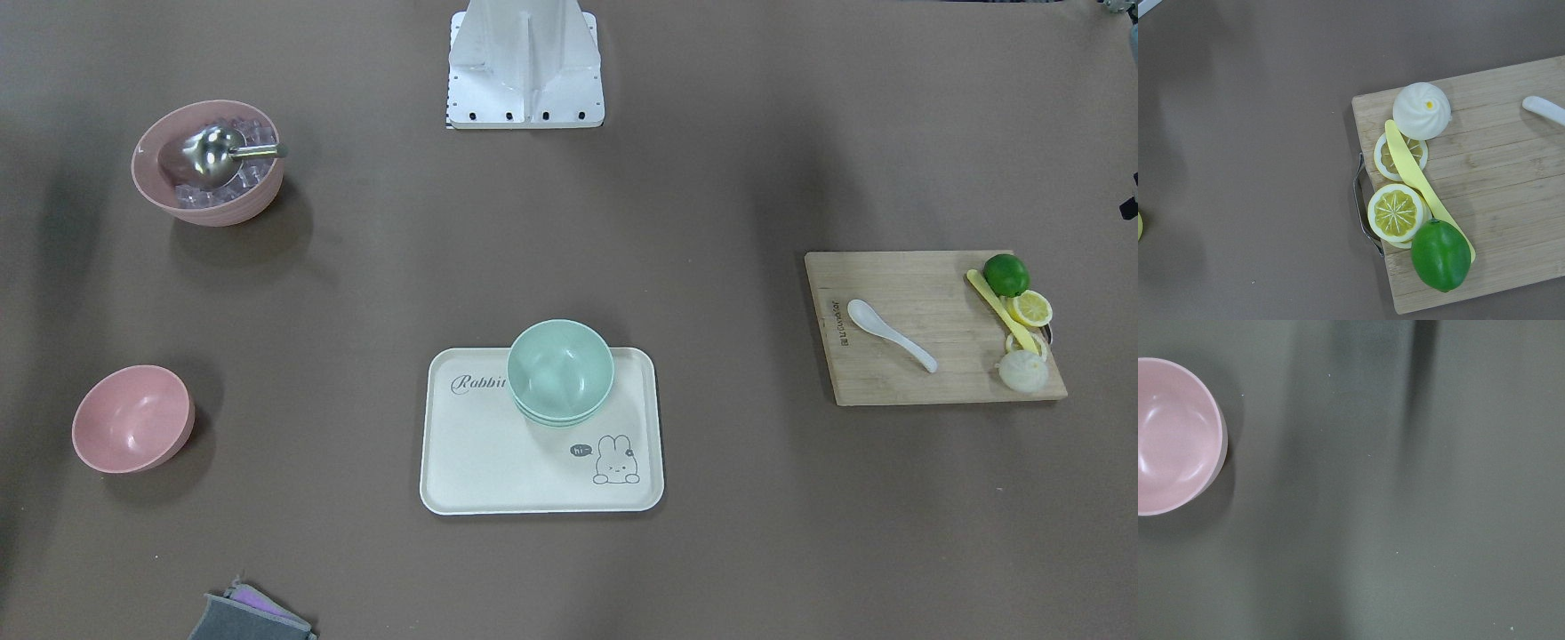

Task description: Stack pink bowl on green and place spoon

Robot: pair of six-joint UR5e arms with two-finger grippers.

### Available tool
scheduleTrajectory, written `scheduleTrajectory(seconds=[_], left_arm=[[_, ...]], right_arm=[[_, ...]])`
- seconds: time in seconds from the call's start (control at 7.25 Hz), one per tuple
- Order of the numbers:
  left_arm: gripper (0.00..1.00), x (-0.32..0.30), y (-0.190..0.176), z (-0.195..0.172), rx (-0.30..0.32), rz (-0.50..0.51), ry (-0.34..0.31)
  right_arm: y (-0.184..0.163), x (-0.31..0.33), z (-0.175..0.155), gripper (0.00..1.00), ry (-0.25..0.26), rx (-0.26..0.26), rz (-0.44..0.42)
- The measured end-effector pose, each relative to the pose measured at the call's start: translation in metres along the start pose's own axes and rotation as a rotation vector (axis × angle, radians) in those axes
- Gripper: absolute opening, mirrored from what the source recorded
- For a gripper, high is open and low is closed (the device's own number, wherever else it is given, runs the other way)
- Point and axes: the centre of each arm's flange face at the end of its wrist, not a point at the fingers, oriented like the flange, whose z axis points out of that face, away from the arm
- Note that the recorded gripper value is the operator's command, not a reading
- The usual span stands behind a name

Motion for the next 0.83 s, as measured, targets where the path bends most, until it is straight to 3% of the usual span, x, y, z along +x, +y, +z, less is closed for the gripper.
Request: scheduleTrajectory(seconds=[0.83], left_arm=[[0.98, 0.0077, 0.0003, -0.0041, 0.015, -0.034, 0.036]], right_arm=[[0.0028, -0.0018, 0.0020, 1.00, -0.017, -0.007, 0.000]])
